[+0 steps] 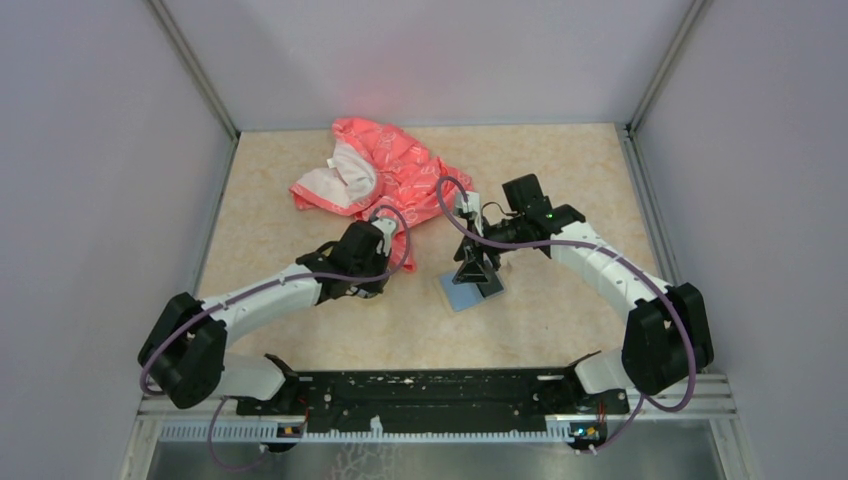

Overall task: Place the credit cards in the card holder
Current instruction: Pick up the credit card from the storage box.

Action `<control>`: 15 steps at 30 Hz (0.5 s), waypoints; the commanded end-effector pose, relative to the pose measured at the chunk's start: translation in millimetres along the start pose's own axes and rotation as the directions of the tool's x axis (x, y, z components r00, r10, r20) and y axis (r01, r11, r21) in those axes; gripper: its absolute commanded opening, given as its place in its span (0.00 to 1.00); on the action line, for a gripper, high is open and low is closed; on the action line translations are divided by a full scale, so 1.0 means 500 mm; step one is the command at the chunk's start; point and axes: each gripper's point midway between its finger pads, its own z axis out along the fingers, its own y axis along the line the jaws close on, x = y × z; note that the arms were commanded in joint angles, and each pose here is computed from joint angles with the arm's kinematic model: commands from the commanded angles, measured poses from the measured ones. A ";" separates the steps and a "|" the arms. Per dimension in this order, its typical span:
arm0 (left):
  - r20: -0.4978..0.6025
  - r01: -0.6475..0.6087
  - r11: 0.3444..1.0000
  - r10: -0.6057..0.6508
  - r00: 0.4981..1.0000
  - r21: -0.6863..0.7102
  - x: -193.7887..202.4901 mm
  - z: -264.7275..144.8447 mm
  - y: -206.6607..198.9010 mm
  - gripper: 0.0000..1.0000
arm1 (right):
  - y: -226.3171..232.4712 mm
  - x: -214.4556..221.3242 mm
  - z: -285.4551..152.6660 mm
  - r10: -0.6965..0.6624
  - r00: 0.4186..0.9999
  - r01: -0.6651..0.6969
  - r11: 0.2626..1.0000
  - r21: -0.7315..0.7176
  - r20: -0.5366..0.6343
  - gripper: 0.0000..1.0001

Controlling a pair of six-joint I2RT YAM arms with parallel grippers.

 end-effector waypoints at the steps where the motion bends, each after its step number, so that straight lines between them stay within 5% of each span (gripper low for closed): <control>1: 0.041 0.031 0.999 -0.032 0.999 0.019 -0.020 -0.010 -0.004 0.09 | 0.006 -0.029 -0.009 -0.053 0.998 0.054 0.998 -0.018 0.045 0.61; 3: 0.060 0.046 0.999 -0.046 0.997 0.004 -0.027 -0.016 0.001 0.00 | 0.006 -0.026 -0.008 -0.053 0.998 0.054 0.998 -0.021 0.043 0.61; 15: 0.278 0.086 0.989 -0.116 0.953 0.119 -0.096 -0.112 -0.023 0.00 | 0.026 -0.023 -0.010 -0.152 0.986 0.156 0.986 -0.053 0.074 0.61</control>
